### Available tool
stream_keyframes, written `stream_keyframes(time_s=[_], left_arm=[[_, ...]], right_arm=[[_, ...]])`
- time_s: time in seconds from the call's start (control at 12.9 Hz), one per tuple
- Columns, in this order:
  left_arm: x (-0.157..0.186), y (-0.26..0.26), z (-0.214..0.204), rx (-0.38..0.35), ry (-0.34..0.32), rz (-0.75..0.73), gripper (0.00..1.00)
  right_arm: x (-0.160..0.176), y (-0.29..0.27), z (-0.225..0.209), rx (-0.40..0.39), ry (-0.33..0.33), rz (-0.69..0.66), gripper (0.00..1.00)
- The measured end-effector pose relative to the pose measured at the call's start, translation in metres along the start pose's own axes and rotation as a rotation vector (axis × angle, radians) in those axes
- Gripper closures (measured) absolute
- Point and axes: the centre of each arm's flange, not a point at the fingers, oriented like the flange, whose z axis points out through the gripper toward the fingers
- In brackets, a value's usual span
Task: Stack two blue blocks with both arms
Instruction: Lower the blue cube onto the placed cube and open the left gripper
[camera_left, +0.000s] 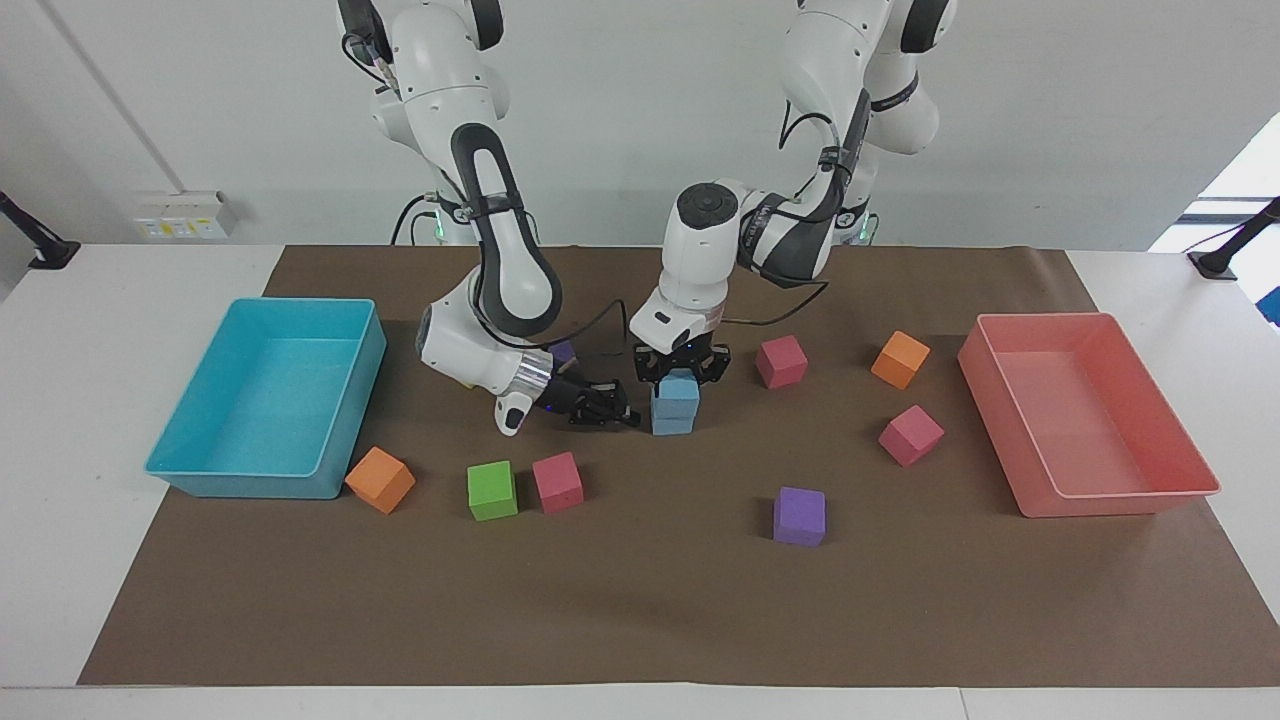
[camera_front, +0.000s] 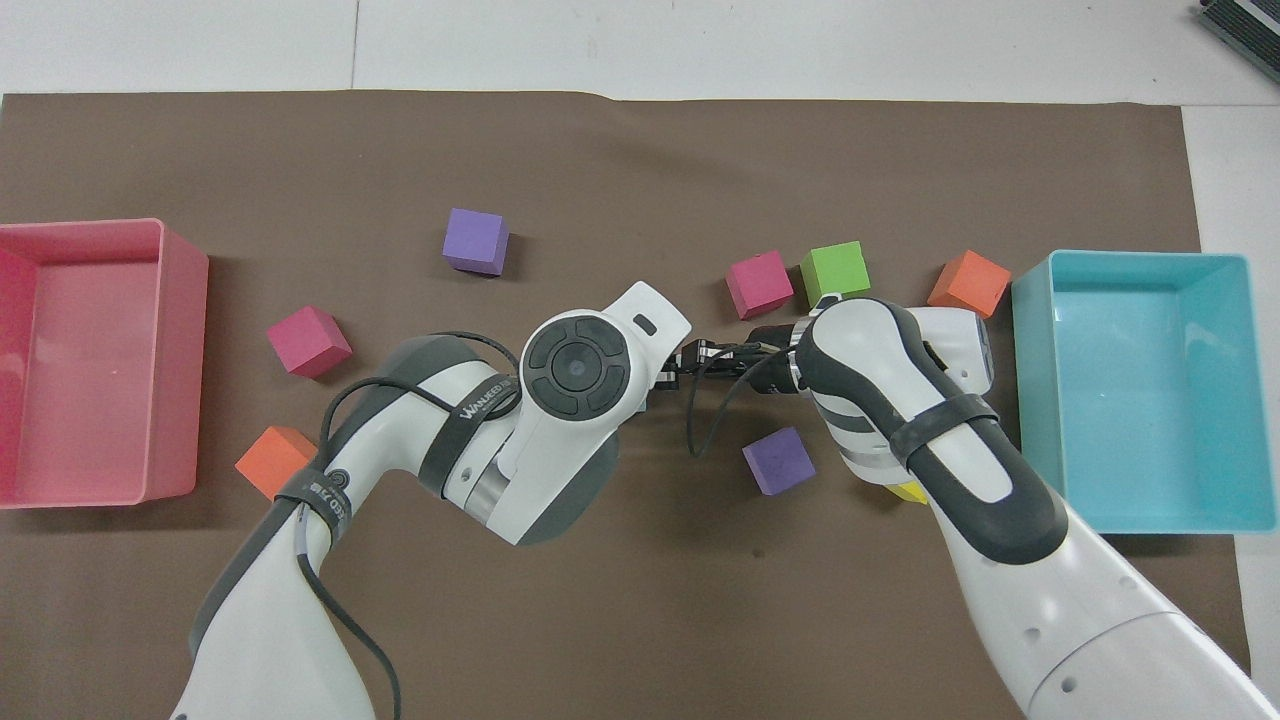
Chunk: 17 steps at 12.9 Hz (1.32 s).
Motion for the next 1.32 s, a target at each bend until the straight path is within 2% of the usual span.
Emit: stream_keyframes(time_s=[1.32], left_arm=[[-0.0043,0.0011,0.0039,0.005,-0.009,-0.008,0.43]], right_arm=[[0.0000,0.0000,0.0000,0.000,0.000,0.000,0.99]])
